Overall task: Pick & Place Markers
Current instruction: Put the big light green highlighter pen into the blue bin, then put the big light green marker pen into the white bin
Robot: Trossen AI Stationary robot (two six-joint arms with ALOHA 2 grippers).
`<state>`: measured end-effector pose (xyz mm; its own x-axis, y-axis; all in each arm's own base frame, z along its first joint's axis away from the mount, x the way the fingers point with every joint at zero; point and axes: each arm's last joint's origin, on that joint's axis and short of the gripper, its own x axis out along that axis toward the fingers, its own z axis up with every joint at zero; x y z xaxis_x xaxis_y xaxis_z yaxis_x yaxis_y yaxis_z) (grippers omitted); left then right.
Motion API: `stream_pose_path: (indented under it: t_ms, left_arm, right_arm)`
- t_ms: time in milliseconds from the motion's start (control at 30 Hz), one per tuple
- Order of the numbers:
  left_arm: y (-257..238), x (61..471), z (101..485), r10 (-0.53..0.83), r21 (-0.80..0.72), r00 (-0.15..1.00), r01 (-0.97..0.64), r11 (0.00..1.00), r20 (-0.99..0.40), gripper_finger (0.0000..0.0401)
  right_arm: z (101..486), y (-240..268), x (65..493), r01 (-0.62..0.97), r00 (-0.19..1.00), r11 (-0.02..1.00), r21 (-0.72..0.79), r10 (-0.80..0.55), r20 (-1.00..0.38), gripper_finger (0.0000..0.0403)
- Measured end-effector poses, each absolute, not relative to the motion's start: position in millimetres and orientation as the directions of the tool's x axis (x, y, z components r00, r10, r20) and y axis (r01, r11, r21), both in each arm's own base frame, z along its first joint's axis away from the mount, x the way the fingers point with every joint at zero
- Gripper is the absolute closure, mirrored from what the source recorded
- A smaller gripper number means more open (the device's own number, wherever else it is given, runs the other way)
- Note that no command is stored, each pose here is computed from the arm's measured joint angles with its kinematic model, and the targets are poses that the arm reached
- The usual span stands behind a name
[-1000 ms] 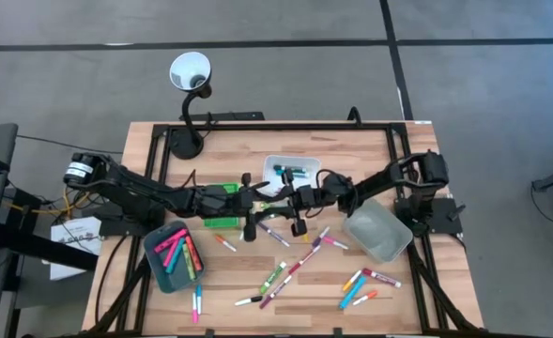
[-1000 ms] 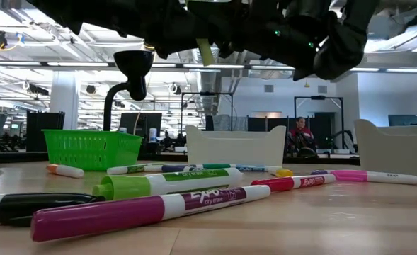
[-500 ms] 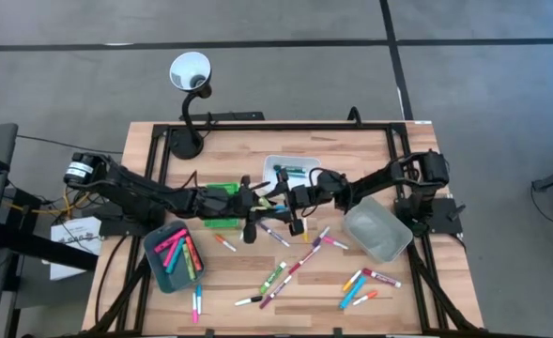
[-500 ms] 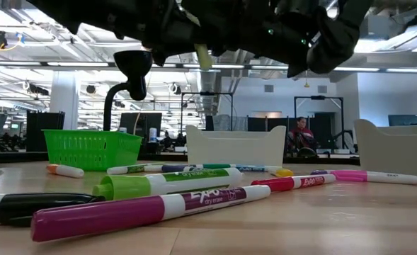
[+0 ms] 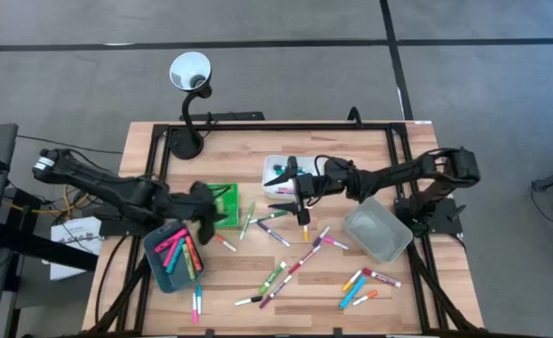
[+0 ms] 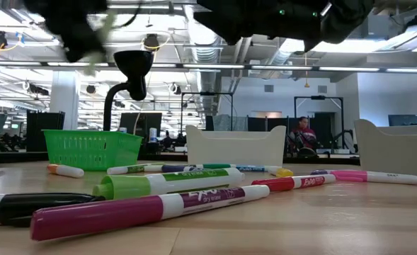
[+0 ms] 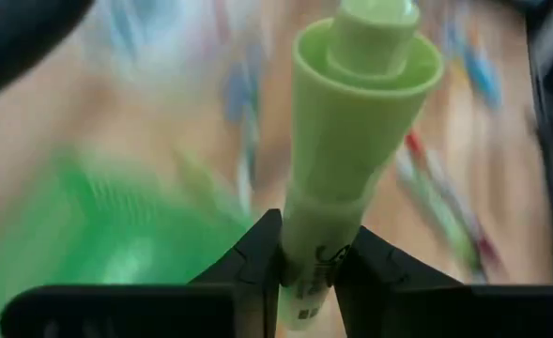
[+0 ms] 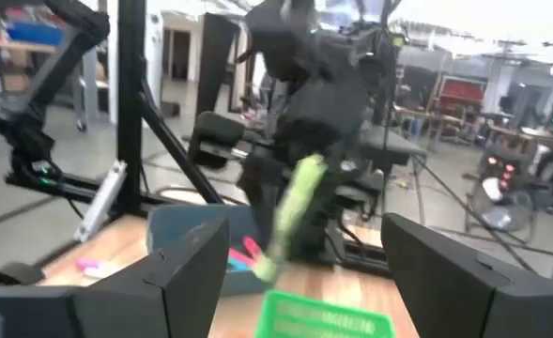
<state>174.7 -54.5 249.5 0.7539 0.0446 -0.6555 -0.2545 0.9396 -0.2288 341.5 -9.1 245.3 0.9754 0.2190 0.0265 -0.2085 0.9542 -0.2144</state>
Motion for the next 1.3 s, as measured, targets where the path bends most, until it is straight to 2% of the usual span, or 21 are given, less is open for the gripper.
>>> stream_pose_path:
  t_ms: [100,167,300,400,533,700,767,900,1100,1300]
  left_arm:
    - [-58,150,245,-0.163,-0.339,0.608,-0.187,0.922,-0.777,0.033]
    - [-61,143,249,-0.253,-0.443,0.602,-0.189,0.877,-0.758,0.0329]
    - [-65,133,254,-0.349,-0.578,0.574,-0.28,0.766,-0.741,0.0329]
    - [-69,127,242,-0.335,-0.53,0.465,-0.391,0.753,-0.819,0.0329]
    - [-77,119,206,-0.295,-0.42,0.311,-0.51,0.751,-0.904,0.0324]
    - [-82,108,171,-0.335,-0.311,0.087,-0.637,0.705,-0.938,0.0321]
    - [-83,106,163,-0.336,-0.279,0.041,-0.656,0.701,-0.941,0.032]
    - [-84,107,158,-0.31,-0.249,0.027,-0.662,0.707,-0.95,0.0307]
    - [-85,109,156,-0.3,-0.236,0.019,-0.665,0.708,-0.954,0.0248]
    - [-86,117,173,-0.343,-0.313,0.09,-0.663,0.68,-0.935,0.0214]
  right_arm:
    - [249,-13,337,-0.196,0.98,0.958,-0.208,0.201,-0.001,0.0132]
    - [250,-15,336,-0.194,0.981,0.959,-0.205,0.195,-0.015,0.0132]
    - [250,-16,336,-0.19,0.981,0.96,-0.206,0.192,-0.012,0.0132]
    - [248,-16,337,-0.191,0.981,0.958,-0.212,0.192,-0.017,0.0132]
    - [248,-16,337,-0.192,0.981,0.959,-0.21,0.192,-0.022,0.0132]
    - [246,-15,337,-0.199,0.98,0.958,-0.207,0.196,-0.036,0.0133]
    - [246,-15,337,-0.199,0.98,0.958,-0.206,0.196,-0.038,0.0133]
    - [246,-15,337,-0.199,0.98,0.958,-0.206,0.196,-0.037,0.0133]
    - [246,-15,337,-0.199,0.98,0.958,-0.206,0.195,-0.037,0.0132]
    - [246,-15,337,-0.2,0.98,0.959,-0.199,0.196,-0.036,0.0132]
